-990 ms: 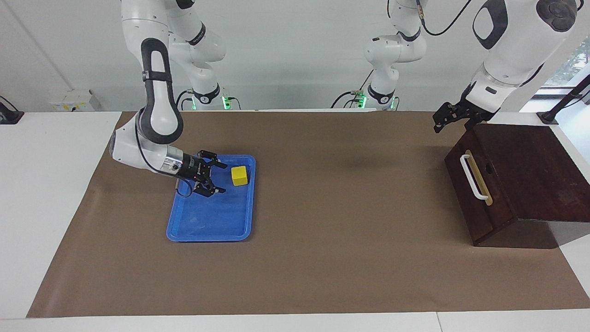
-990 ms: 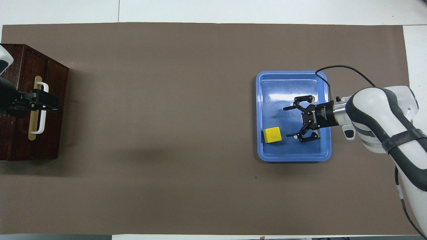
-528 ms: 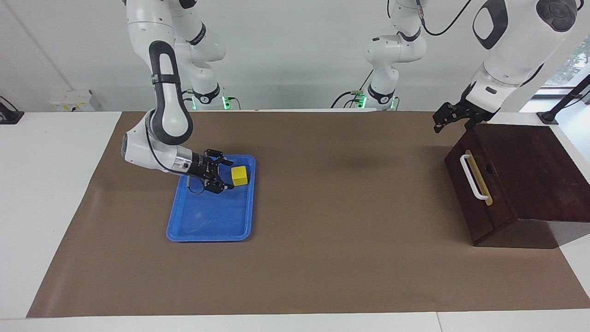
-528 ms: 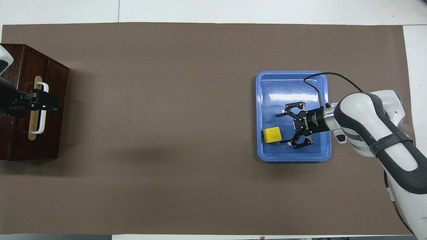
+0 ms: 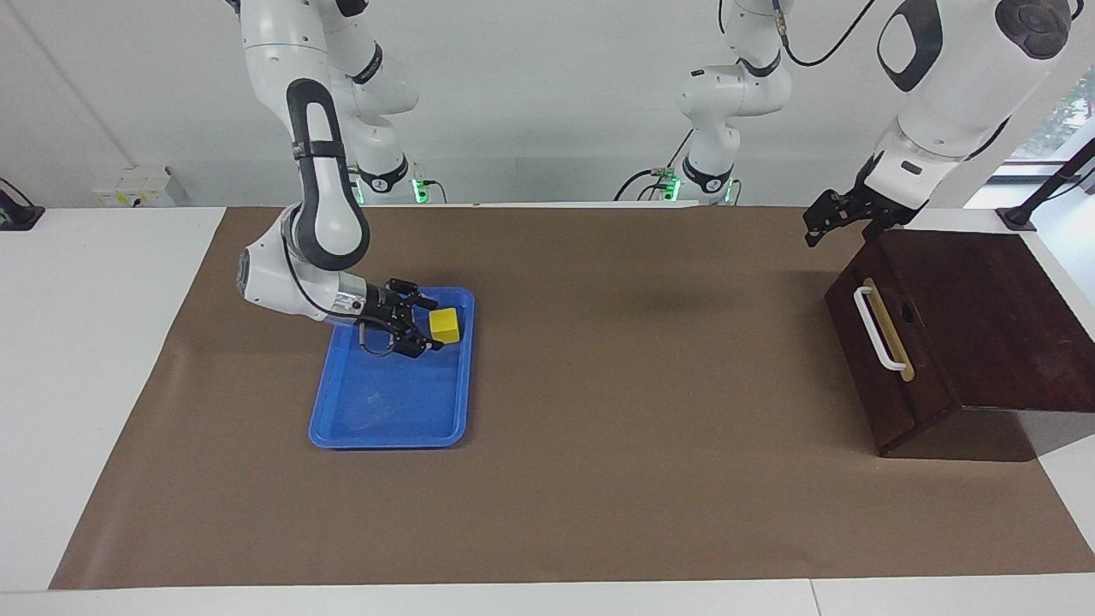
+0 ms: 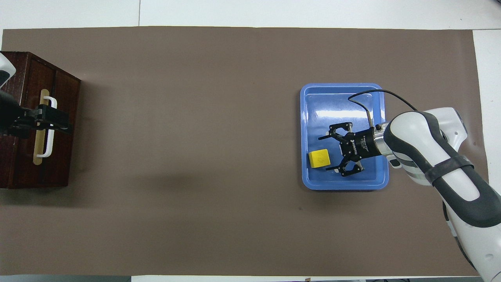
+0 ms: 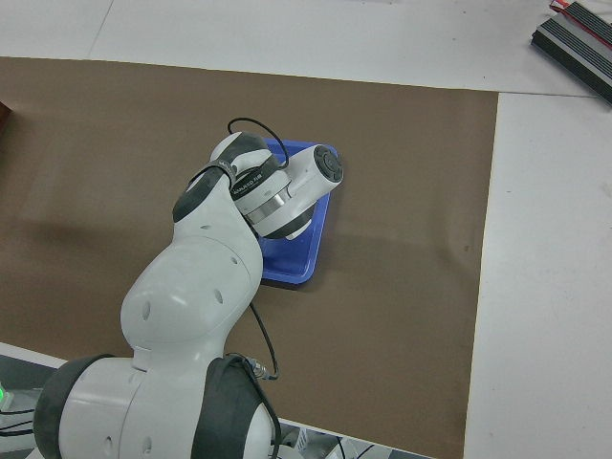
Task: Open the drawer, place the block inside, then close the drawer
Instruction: 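Close the right gripper on the yellow block in the tray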
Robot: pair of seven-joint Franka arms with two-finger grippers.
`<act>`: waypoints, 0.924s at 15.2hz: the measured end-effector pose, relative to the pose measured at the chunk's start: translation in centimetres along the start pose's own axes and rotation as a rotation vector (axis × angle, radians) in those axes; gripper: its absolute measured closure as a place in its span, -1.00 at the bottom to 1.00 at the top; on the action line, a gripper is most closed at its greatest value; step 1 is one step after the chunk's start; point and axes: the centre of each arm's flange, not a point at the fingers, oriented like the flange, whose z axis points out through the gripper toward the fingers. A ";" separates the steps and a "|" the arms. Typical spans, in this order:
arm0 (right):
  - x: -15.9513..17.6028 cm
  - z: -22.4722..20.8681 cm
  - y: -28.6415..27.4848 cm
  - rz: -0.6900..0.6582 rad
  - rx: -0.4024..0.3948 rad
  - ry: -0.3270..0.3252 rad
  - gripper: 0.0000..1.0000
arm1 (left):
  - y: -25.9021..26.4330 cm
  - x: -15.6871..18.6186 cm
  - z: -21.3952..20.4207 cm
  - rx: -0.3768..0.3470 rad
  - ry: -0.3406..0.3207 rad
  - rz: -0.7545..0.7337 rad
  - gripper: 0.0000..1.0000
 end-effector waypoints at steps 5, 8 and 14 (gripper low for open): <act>0.1 0.1 0.1 -0.016 -0.002 -0.001 -1.00 | 0.0 0.0 0.0 0.000 0.000 0.000 -1.00; 0.2 0.2 0.2 -0.018 -0.005 -0.001 -1.00 | 0.1 0.0 0.0 0.000 0.000 0.003 -1.00; 0.5 0.6 0.6 -0.012 -0.011 -0.001 -1.00 | 0.2 -0.1 -0.1 0.000 0.002 0.003 -1.00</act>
